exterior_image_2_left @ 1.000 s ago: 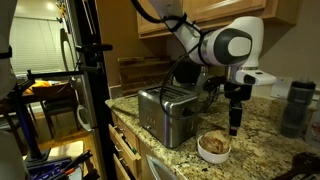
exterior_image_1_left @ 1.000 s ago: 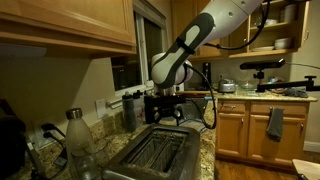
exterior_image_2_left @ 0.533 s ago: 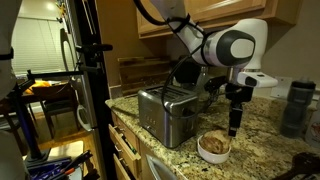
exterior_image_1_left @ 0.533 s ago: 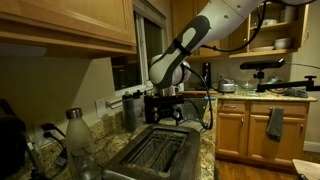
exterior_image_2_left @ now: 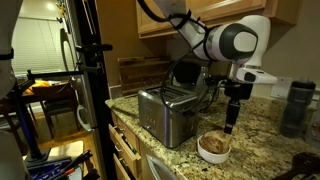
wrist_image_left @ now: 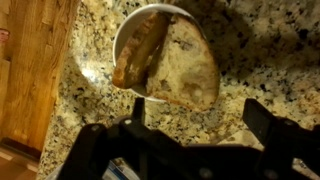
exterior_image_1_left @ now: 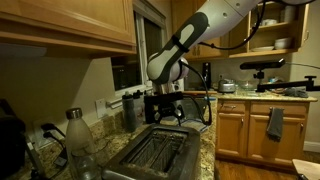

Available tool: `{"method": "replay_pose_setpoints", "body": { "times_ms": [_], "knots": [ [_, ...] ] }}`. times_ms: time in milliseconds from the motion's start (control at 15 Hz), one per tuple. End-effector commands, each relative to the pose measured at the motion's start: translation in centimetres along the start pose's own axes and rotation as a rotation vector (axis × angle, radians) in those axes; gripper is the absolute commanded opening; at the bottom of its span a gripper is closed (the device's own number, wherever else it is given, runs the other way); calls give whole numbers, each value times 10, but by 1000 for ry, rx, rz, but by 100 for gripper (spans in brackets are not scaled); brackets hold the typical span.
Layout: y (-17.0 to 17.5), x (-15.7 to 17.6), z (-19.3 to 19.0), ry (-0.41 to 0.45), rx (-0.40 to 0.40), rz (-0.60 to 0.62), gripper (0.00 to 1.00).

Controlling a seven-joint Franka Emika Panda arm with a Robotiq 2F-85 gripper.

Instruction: Put two slices of bread into the toaster.

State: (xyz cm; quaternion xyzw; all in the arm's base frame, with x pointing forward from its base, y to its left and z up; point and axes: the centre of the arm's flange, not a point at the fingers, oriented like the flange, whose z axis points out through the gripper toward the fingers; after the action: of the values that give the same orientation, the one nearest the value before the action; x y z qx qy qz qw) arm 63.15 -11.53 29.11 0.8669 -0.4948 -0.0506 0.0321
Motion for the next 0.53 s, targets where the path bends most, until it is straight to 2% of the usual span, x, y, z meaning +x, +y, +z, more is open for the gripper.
{"method": "replay_pose_setpoints", "body": {
  "times_ms": [0, 467],
  "knots": [
    [-10, 1, 5, -19, -29, 30, 100],
    [-12, 10, 28, -32, -52, 42, 100]
  ]
}}
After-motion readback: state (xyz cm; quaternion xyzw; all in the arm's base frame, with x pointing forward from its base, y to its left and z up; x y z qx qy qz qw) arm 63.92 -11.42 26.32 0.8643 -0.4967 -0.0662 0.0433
